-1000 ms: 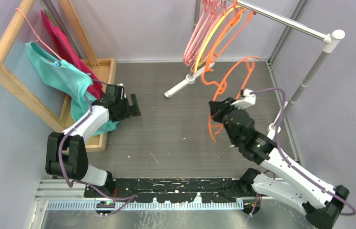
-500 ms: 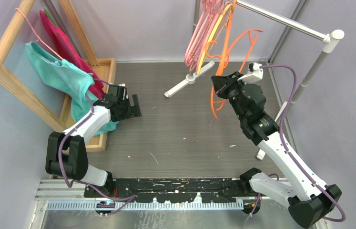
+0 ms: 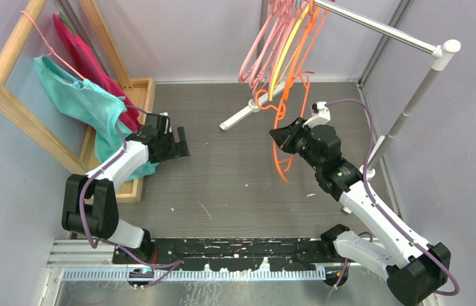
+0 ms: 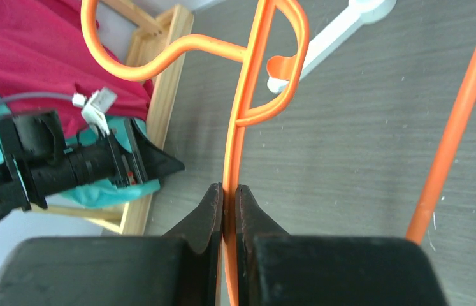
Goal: Organize the hangers
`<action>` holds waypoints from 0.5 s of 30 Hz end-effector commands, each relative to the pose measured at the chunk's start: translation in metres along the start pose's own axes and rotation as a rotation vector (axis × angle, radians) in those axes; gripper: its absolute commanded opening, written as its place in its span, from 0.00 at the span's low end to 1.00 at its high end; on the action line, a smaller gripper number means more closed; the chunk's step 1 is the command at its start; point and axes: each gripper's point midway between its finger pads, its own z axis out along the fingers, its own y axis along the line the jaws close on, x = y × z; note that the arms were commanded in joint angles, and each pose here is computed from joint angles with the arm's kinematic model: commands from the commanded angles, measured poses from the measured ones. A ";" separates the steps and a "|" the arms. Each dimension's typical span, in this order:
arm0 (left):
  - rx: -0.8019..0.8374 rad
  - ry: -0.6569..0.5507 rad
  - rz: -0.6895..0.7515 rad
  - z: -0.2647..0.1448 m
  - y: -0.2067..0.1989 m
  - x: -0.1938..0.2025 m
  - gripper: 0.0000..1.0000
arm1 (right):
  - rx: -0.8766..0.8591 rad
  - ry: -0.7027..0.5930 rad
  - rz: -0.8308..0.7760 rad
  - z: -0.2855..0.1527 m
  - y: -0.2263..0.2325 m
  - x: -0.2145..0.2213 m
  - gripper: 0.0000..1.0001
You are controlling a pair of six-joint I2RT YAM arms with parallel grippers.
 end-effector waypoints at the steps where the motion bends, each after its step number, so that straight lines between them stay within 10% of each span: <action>1: 0.001 -0.037 0.020 0.001 -0.002 -0.010 0.98 | -0.110 0.063 0.000 -0.011 0.015 0.015 0.01; 15: -0.026 -0.032 0.038 0.000 -0.003 -0.012 0.98 | -0.307 -0.056 -0.077 -0.105 0.074 -0.035 0.01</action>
